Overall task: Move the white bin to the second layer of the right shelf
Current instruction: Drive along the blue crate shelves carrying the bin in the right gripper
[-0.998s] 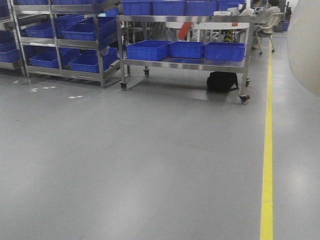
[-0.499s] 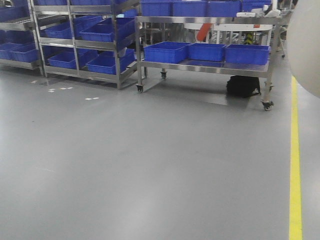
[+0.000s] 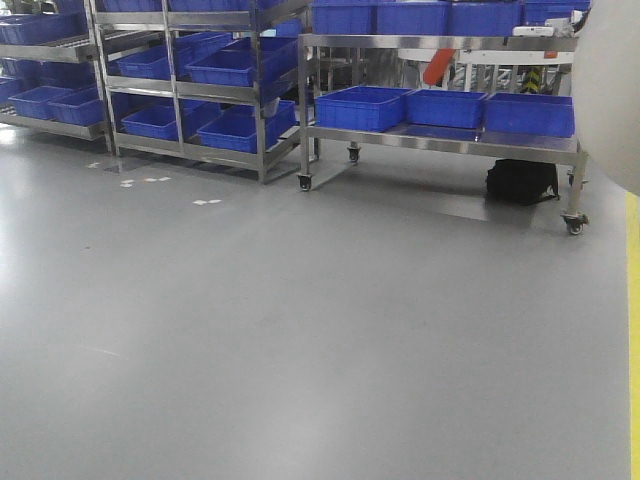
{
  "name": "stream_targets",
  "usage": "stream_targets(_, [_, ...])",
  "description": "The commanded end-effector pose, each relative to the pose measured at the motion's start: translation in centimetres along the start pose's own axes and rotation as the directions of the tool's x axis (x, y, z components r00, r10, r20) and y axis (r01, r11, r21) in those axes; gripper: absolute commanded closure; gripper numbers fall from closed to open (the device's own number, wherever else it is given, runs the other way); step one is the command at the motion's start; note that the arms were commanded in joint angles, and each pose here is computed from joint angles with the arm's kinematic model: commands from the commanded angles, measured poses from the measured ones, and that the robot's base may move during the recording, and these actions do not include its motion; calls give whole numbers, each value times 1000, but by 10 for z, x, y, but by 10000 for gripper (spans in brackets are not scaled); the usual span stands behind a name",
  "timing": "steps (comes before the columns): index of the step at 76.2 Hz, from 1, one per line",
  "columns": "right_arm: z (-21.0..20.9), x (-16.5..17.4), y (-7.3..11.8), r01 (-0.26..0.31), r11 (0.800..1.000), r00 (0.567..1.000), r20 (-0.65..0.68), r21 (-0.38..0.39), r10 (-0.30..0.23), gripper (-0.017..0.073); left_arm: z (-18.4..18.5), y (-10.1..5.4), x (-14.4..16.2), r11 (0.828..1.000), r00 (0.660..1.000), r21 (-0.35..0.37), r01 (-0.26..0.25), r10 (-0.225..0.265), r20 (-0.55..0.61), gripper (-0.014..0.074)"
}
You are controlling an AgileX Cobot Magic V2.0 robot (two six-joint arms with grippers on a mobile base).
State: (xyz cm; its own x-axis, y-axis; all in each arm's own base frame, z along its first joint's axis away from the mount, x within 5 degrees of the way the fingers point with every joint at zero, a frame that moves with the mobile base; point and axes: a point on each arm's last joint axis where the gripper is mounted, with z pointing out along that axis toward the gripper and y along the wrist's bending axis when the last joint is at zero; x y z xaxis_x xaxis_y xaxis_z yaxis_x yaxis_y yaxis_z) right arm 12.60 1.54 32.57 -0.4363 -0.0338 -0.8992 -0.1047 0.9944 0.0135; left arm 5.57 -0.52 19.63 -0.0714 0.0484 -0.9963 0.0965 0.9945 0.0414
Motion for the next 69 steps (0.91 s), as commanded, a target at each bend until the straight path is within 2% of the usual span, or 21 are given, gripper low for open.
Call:
stream_targets(1, [-5,-18,0,-1,1000,992,123,-1,2,504,1,0,4,1000,998,2,3,-3,65,509])
stream_targets(69, [-5,-18,0,-1,1000,992,123,-1,2,504,1,0,4,1000,998,2,3,-3,65,509])
